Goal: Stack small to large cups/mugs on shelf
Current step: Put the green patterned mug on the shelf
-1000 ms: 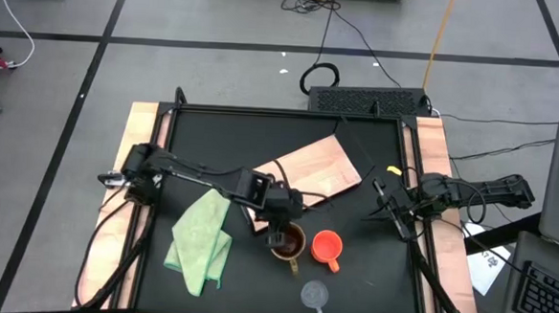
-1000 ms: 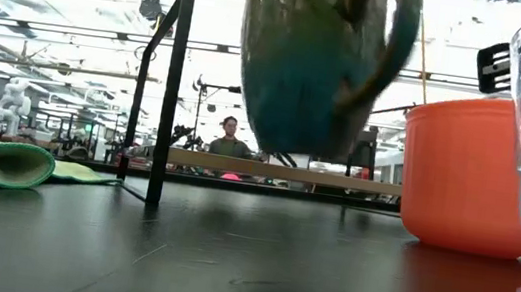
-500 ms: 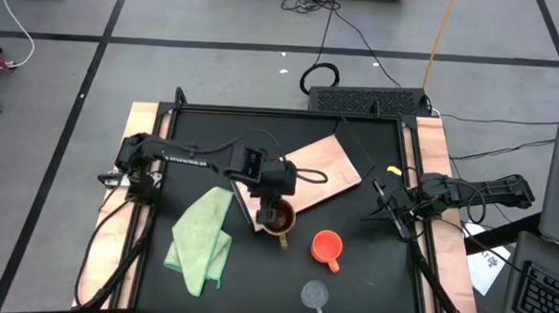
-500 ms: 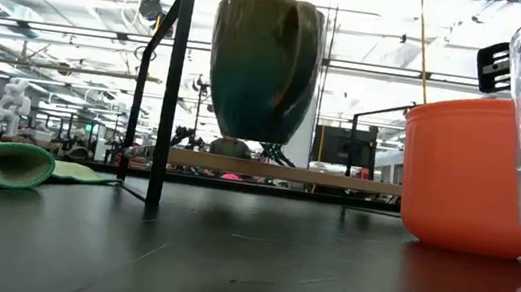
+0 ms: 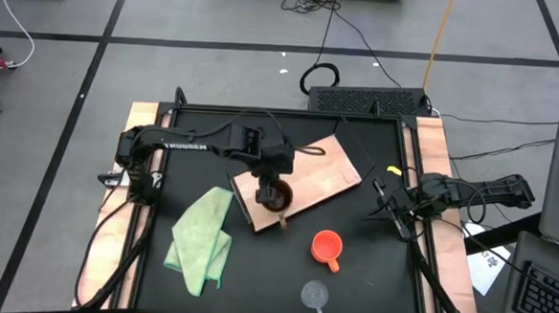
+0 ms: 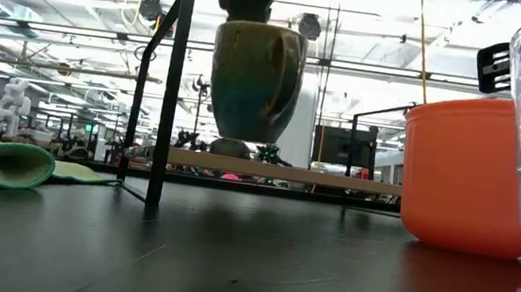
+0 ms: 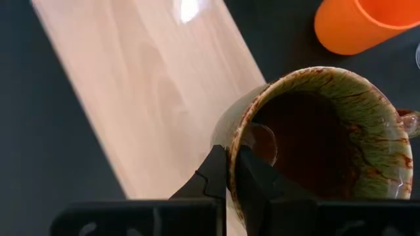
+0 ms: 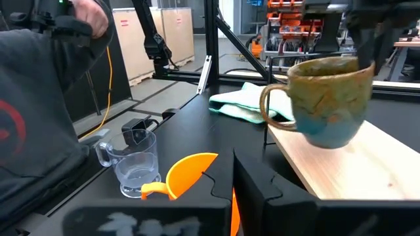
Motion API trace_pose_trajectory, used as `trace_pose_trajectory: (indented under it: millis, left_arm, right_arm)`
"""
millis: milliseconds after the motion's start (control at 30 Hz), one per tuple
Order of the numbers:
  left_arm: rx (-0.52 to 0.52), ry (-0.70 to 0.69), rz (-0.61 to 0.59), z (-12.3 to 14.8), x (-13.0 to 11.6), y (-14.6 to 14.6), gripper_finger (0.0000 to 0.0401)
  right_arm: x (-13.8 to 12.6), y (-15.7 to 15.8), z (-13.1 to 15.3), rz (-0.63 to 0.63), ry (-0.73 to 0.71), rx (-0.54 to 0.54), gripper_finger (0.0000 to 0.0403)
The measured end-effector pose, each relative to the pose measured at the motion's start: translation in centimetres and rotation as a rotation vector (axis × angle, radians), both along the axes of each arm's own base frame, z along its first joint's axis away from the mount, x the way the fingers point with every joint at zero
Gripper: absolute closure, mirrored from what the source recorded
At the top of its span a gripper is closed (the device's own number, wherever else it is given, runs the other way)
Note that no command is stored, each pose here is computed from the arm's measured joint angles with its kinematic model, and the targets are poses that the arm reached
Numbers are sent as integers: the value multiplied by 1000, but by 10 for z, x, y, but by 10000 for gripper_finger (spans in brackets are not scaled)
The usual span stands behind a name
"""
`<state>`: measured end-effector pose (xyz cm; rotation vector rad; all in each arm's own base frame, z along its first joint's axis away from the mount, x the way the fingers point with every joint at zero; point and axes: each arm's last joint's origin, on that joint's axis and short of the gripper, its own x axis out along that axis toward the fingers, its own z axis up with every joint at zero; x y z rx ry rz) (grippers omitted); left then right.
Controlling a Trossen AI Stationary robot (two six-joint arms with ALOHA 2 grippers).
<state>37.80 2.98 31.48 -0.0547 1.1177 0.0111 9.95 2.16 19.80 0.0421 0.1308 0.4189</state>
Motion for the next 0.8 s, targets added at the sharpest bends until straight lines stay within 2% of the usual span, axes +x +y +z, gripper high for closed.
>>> trace_pose_trajectory:
  millis: [267,433,800]
  left_arm:
    - [5,-33,34,14,-10,14,387]
    - [-25,-20,114,17,-17,21,387]
    - [-71,33,136,15,-21,15,387]
  right_arm:
    - [0,0,0,0,3,0,403]
    - [1,0,-1,0,9,-1,403]
    - [1,0,-1,0,9,-1,403]
